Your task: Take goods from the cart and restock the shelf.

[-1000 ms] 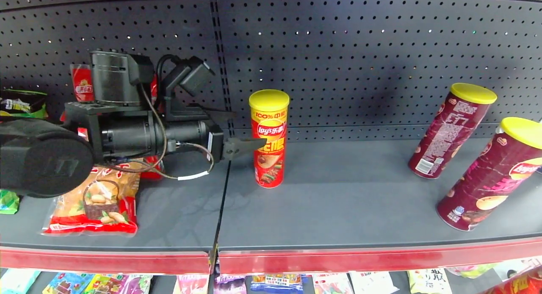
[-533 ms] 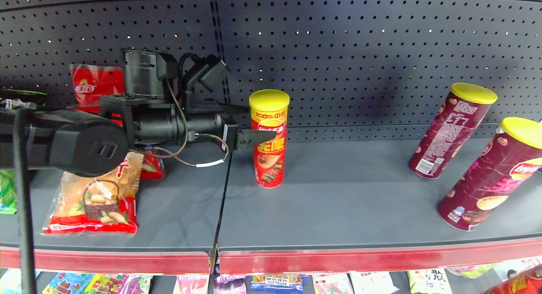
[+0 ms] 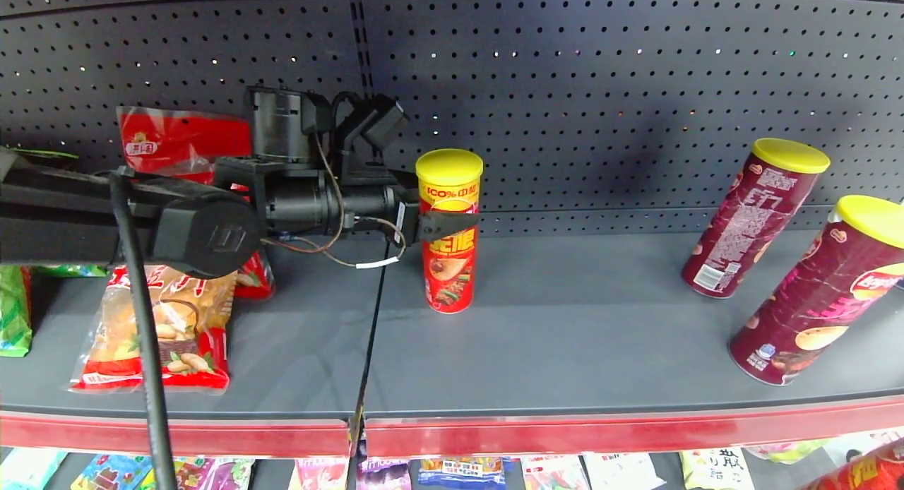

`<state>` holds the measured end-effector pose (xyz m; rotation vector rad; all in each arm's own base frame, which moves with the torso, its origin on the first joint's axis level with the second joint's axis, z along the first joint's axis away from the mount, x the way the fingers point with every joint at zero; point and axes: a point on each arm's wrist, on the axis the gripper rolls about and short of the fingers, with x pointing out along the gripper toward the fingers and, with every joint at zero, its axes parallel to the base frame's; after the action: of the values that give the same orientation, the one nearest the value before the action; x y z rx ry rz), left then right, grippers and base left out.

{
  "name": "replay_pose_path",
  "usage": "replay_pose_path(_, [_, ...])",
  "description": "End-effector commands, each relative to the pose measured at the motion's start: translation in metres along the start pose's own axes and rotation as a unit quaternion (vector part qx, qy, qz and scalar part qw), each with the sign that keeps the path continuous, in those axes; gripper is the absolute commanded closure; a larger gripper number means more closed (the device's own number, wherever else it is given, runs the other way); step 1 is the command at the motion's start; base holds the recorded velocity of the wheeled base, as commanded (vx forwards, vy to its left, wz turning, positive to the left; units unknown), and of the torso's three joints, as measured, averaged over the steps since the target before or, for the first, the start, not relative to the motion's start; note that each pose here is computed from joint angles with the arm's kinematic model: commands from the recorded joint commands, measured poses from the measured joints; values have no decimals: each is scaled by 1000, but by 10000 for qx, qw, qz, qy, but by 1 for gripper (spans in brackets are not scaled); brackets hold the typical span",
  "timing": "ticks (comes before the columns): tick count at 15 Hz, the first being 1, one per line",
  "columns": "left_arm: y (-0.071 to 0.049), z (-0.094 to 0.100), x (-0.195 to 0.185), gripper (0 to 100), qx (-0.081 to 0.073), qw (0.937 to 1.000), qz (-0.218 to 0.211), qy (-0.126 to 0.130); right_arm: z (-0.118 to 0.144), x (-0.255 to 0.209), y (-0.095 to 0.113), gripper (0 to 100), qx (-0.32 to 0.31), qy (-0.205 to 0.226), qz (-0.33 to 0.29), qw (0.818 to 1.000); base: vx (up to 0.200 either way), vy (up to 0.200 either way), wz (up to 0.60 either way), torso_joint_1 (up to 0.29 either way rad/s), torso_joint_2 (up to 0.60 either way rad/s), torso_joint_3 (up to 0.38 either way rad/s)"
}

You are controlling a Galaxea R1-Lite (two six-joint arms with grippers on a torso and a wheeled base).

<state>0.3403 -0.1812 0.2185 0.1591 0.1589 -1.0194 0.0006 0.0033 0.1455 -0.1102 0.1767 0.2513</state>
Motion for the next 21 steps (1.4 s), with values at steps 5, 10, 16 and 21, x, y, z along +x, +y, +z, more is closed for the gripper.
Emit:
replay_pose_path(5, [-2,-3,7,100,10,9999,-119,43,1,1,0,100,7,37,2,10000,0,0,0,0,0,0])
replay_pose_path(10, [-18,9,-9,100,84,9997,-197,-67,0,1,0,100,8,44,11,10000,0,0,0,0,0,0])
replay_pose_path(16, [-86,-3,-54,100,80,9973,-700,186,3,0,0,100,-1,-11,20,10000,0,0,0,0,0,0])
replay_pose_path(21, [-96,-10,-59,100,63,9970,-724,269,3,0,0,100,-2,-18,19,10000,0,0,0,0,0,0])
